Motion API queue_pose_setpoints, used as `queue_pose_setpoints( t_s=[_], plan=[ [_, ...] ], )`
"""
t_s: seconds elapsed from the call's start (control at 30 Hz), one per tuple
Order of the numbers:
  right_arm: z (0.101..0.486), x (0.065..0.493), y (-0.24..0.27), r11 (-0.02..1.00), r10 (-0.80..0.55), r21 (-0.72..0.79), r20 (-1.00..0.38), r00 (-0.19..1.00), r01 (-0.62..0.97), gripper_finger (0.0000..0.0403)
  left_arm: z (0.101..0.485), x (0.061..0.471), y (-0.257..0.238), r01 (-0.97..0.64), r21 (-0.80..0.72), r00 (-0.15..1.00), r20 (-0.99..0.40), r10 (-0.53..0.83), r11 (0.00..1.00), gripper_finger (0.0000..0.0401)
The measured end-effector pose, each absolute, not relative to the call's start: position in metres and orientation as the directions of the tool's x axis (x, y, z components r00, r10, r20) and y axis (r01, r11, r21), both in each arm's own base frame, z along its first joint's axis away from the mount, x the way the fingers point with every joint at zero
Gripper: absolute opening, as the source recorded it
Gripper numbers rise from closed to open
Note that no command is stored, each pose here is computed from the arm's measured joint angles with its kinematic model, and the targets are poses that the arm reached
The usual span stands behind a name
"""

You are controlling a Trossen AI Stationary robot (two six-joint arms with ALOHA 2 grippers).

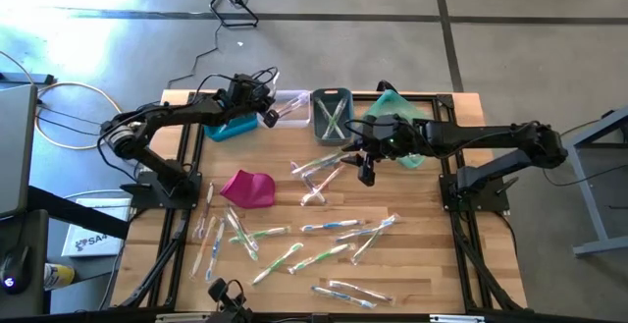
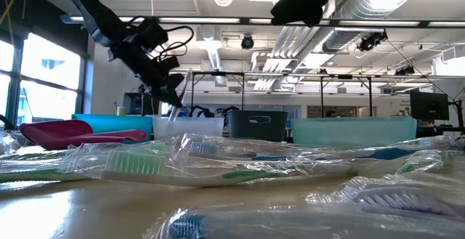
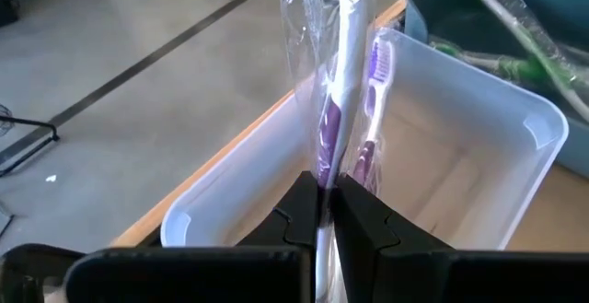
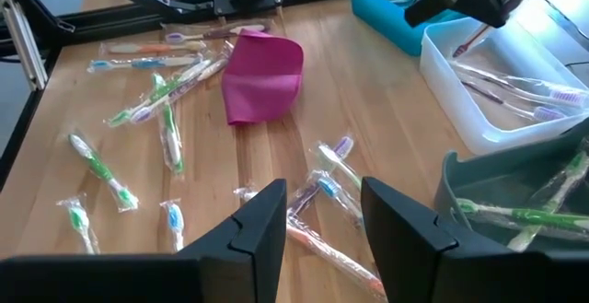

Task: Pick & Place Toothbrushes
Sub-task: Put the violet toothbrush into the white bin, then put the orange toothbrush into the light blue bin

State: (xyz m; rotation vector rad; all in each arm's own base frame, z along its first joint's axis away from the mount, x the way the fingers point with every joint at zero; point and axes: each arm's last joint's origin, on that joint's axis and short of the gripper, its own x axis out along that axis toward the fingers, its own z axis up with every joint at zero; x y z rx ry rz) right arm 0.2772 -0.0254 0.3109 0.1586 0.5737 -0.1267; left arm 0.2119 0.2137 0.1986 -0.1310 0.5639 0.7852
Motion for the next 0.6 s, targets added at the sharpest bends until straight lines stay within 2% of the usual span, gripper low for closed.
queue_pose_setpoints(
  t_s=[0.13,0.43,0.6],
  plan=[
    [0.311,0.277,-0.025,0.980,-0.075,0.113,-0.549,0.833,0.163,0.0134,0.198,0.212,0.214,-0.700,0.092,0.567,-0.530,0.630,0.708,0.0029],
    [0.311,0.277,-0.025,0.980,-0.077,0.112,-0.549,0.832,0.165,0.0134,0.197,0.215,0.209,-0.646,0.142,0.583,-0.543,0.605,0.750,0.0124],
    [0.311,0.277,-0.025,0.980,-0.077,0.113,-0.549,0.833,0.165,0.0134,0.197,0.222,0.202,-0.617,0.144,0.604,-0.543,0.583,0.773,0.0142]
  ],
)
